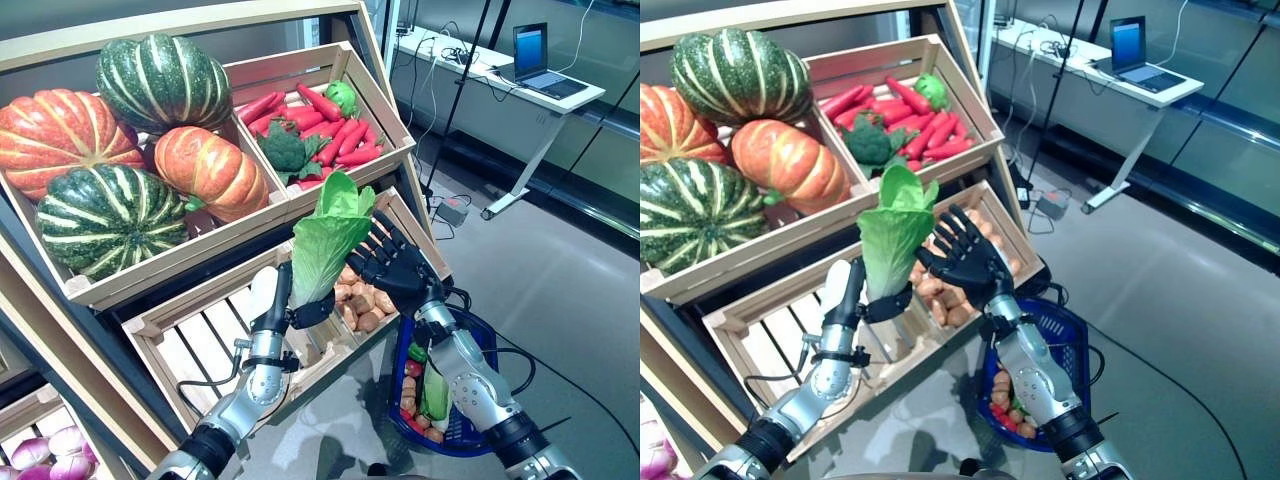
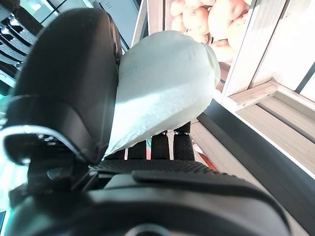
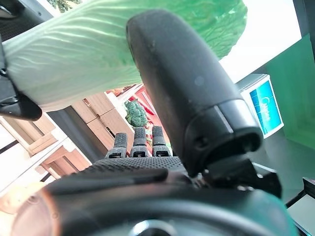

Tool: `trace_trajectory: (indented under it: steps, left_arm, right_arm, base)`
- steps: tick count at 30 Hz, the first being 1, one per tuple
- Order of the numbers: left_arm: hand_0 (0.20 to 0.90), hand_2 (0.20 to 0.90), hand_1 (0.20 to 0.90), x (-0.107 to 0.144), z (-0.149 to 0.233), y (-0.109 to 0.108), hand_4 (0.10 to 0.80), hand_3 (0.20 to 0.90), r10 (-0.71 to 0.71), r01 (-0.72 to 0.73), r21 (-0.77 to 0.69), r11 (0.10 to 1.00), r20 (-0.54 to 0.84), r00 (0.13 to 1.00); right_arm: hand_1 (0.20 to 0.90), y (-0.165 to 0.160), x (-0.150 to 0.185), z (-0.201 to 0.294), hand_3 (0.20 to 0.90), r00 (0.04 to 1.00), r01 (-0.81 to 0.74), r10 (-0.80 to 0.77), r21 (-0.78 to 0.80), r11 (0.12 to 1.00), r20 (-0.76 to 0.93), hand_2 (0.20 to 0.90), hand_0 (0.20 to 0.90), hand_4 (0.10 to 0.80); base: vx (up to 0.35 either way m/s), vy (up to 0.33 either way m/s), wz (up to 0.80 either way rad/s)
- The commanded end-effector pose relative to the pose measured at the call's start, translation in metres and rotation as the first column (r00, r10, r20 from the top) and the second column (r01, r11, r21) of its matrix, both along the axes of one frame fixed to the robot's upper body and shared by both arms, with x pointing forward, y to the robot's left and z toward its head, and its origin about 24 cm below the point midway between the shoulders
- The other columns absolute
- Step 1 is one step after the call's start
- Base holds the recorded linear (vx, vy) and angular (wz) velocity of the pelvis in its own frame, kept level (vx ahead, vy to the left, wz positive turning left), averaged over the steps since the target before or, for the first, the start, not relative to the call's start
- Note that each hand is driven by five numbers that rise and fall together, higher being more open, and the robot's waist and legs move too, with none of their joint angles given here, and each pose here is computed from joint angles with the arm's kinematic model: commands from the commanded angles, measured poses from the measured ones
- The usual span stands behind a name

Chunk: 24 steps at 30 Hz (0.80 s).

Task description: Put vegetables into the basket

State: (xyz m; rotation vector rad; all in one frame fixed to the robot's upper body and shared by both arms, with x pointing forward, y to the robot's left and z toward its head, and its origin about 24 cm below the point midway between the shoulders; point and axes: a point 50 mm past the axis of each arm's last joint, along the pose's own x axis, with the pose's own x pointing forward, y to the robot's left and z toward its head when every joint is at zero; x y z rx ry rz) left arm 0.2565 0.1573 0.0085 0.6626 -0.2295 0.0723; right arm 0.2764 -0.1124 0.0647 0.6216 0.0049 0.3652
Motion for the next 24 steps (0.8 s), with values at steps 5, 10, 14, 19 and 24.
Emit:
trace_trajectory:
  steps: [5, 10, 14, 19, 24]
  left_arm:
    - [0.3, 0.3, 0.3, 0.006, 0.064, -0.054, 0.4, 0.3, -0.357, 0.365, 0.055, 0.929, 0.379, 0.854]
    - [0.3, 0.3, 0.3, 0.005, 0.077, -0.06, 0.4, 0.3, -0.387, 0.399, 0.068, 0.914, 0.437, 0.812]
    - [0.3, 0.3, 0.3, 0.006, 0.08, -0.062, 0.4, 0.3, -0.415, 0.429, 0.067, 0.901, 0.422, 0.806]
    - [0.3, 0.3, 0.3, 0.008, 0.071, -0.063, 0.4, 0.3, -0.526, 0.545, 0.009, 0.839, 0.272, 0.806]
    - [0.3, 0.3, 0.3, 0.009, 0.062, -0.063, 0.4, 0.3, -0.575, 0.594, -0.072, 0.802, 0.182, 0.798]
  right_arm:
    - [0.9, -0.014, 0.021, 0.054, 0.9, 0.96, 0.14, -0.198, 0.272, 0.952, 0.199, 0.9, 0.9, 0.8]
    - [0.9, -0.013, 0.02, 0.037, 0.9, 0.98, 0.122, -0.157, 0.253, 0.96, 0.124, 0.9, 0.9, 0.8]
    - [0.9, -0.003, 0.017, 0.023, 0.9, 0.997, -0.008, -0.014, 0.27, 0.963, 0.079, 0.9, 0.9, 0.8]
    - [0.9, 0.009, 0.009, 0.012, 0.9, 0.968, -0.25, 0.232, 0.267, 0.931, 0.096, 0.9, 0.9, 0.8]
    - [0.9, -0.001, 0.014, 0.013, 0.9, 0.963, -0.256, 0.235, 0.184, 0.949, 0.131, 0.9, 0.9, 0.8]
  base:
    - [0.0, 0.0, 0.0]
    - [0.0, 0.0, 0.0]
    - [0.0, 0.0, 0.0]
    - [-0.002, -0.013, 0.0]
    - [0.0, 0.0, 0.0]
